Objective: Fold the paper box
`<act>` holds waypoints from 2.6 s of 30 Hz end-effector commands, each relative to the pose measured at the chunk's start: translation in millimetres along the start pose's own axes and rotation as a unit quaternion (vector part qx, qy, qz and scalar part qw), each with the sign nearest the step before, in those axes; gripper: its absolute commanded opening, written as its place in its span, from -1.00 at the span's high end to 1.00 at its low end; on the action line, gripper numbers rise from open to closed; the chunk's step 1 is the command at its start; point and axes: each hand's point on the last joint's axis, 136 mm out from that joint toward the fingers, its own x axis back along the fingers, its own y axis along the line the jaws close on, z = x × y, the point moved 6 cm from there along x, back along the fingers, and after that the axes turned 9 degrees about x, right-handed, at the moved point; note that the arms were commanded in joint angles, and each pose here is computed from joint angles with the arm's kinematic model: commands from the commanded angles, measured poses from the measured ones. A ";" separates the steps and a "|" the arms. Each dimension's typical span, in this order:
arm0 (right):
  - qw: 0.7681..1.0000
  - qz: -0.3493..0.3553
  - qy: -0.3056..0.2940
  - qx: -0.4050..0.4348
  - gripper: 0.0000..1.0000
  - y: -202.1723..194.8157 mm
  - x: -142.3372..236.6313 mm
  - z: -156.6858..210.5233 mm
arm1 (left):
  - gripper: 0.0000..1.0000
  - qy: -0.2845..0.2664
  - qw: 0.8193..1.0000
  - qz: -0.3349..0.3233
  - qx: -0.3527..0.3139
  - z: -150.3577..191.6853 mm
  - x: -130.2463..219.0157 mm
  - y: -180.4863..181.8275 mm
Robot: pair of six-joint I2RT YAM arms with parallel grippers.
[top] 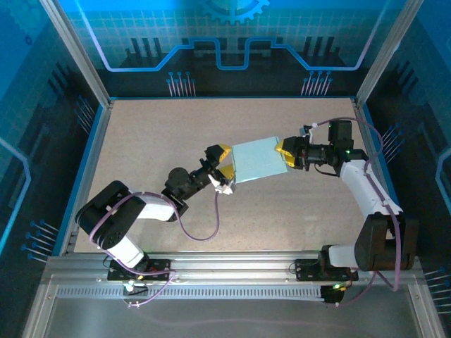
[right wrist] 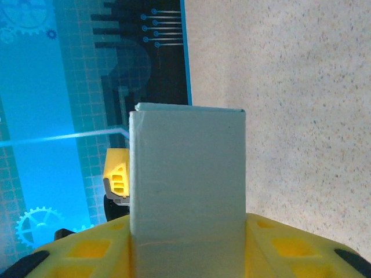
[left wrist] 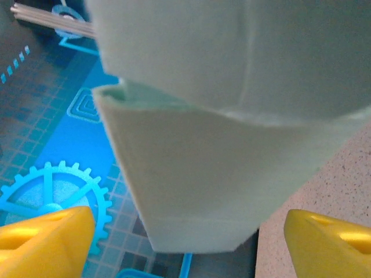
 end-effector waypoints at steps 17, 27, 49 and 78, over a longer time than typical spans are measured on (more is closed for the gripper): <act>0.999 -0.009 0.028 -0.029 0.11 -1.2 6.5 5.3 | -0.03 -0.047 0.998 -0.001 -0.037 -23.1 -1.8 -1.0; 0.999 0.002 0.024 -0.034 -0.13 -0.3 7.7 5.0 | 0.34 -0.048 0.999 0.001 -0.014 -22.6 -3.9 -1.5; 0.914 0.246 -0.133 0.295 -0.95 52.0 83.1 10.1 | 0.49 0.074 0.904 0.166 0.386 -2.2 35.9 -57.3; 0.724 0.349 0.176 0.569 -0.27 25.0 -46.6 39.4 | 0.55 0.120 0.754 0.218 0.608 26.3 83.0 -136.1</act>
